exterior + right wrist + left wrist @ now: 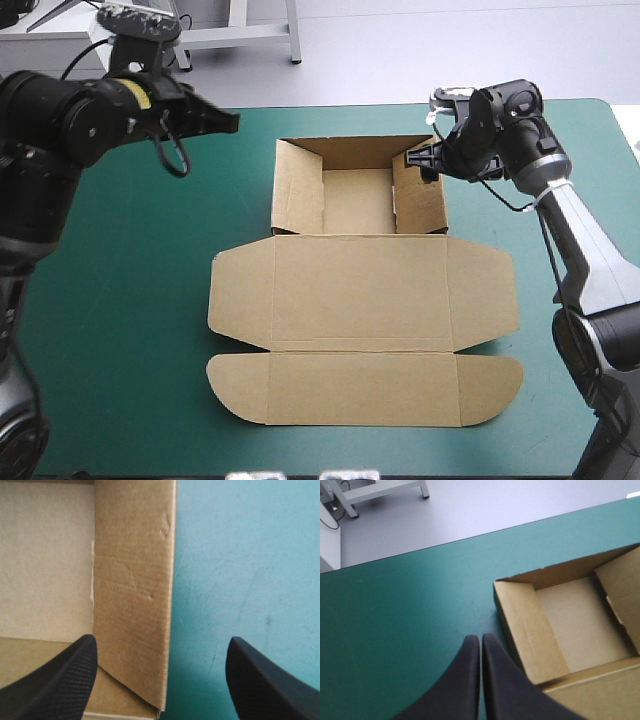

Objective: Fold the box

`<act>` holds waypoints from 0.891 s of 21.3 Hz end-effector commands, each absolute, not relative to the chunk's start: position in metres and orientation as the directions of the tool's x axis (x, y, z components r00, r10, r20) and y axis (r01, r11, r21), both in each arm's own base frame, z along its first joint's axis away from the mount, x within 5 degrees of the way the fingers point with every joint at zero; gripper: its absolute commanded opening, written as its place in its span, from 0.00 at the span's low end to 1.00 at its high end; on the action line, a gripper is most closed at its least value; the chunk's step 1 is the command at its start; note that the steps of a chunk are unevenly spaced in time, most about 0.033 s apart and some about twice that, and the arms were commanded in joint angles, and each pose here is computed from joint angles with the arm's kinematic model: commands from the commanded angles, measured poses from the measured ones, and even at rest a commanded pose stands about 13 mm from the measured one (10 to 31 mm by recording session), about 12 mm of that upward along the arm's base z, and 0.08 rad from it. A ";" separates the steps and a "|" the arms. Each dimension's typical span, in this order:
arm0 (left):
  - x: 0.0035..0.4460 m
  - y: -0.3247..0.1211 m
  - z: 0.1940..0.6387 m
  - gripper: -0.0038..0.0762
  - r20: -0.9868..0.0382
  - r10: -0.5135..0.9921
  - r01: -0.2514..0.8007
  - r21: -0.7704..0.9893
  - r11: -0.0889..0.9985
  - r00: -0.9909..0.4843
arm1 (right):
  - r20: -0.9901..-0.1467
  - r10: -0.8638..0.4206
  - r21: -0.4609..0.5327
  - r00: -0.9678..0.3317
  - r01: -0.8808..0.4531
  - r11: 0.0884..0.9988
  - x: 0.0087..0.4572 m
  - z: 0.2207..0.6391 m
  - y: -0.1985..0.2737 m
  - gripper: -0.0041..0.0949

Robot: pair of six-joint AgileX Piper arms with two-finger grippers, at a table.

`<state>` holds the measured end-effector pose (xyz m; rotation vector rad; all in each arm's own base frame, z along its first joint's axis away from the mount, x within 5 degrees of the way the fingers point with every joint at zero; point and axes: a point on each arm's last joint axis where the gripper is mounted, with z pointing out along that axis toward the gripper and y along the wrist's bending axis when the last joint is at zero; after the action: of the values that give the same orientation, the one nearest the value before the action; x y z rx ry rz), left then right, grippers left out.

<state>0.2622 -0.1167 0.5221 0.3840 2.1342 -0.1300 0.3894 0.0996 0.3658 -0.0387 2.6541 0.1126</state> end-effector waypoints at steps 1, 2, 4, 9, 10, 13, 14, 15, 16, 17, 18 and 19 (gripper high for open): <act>0.221 -0.090 0.524 0.04 -0.817 0.230 0.269 0.095 0.958 -0.529 | -0.466 -0.025 0.071 -0.884 -0.066 0.995 0.379 0.372 0.097 0.72; 0.213 -0.085 0.519 0.04 -0.813 0.226 0.254 0.099 0.962 -0.537 | -0.449 -0.031 0.060 -0.893 -0.065 0.996 0.380 0.365 0.097 0.72; 0.188 -0.070 0.501 0.04 -0.808 0.205 0.226 0.092 0.970 -0.553 | -0.409 -0.047 0.037 -0.911 -0.068 0.997 0.386 0.348 0.097 0.72; 0.128 -0.049 0.441 0.04 -0.829 0.169 0.288 0.010 0.957 -0.532 | -0.363 -0.056 0.047 -0.930 -0.078 0.996 0.401 0.321 0.103 0.72; 0.120 -0.048 0.427 0.04 -0.823 0.164 0.301 -0.008 0.954 -0.543 | -0.352 -0.060 0.049 -0.934 -0.083 0.995 0.402 0.318 0.104 0.71; 0.094 -0.037 0.379 0.04 -0.827 0.157 0.321 -0.030 0.947 -0.540 | -0.316 -0.071 0.076 -0.946 -0.100 0.992 0.406 0.306 0.109 0.60; 0.089 -0.035 0.362 0.04 -0.829 0.158 0.325 -0.031 0.945 -0.537 | -0.310 -0.081 0.077 -0.947 -0.110 0.991 0.407 0.303 0.109 0.52; 0.084 -0.033 0.355 0.04 -0.835 0.153 0.328 -0.035 0.944 -0.529 | -0.307 -0.086 0.080 -0.948 -0.115 0.990 0.407 0.302 0.110 0.44; 0.080 -0.031 0.346 0.04 -0.837 0.150 0.329 -0.037 0.944 -0.526 | -0.308 -0.090 0.077 -0.947 -0.119 0.990 0.408 0.302 0.110 0.34; 0.076 -0.030 0.339 0.04 -0.839 0.140 0.328 -0.048 0.944 -0.525 | -0.309 -0.098 0.069 -0.946 -0.125 0.990 0.408 0.302 0.109 0.23; 0.072 -0.029 0.329 0.04 -0.838 0.127 0.330 -0.067 0.941 -0.531 | -0.315 -0.104 0.055 -0.943 -0.127 0.990 0.408 0.303 0.108 0.10; 0.066 -0.028 0.322 0.04 -0.841 0.111 0.337 -0.088 0.938 -0.529 | -0.320 -0.110 0.043 -0.941 -0.131 0.991 0.408 0.306 0.107 0.03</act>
<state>0.0703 -0.0266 0.3205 0.3450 2.2230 -0.2196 0.4142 0.1112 0.2724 -0.1488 2.8997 0.1014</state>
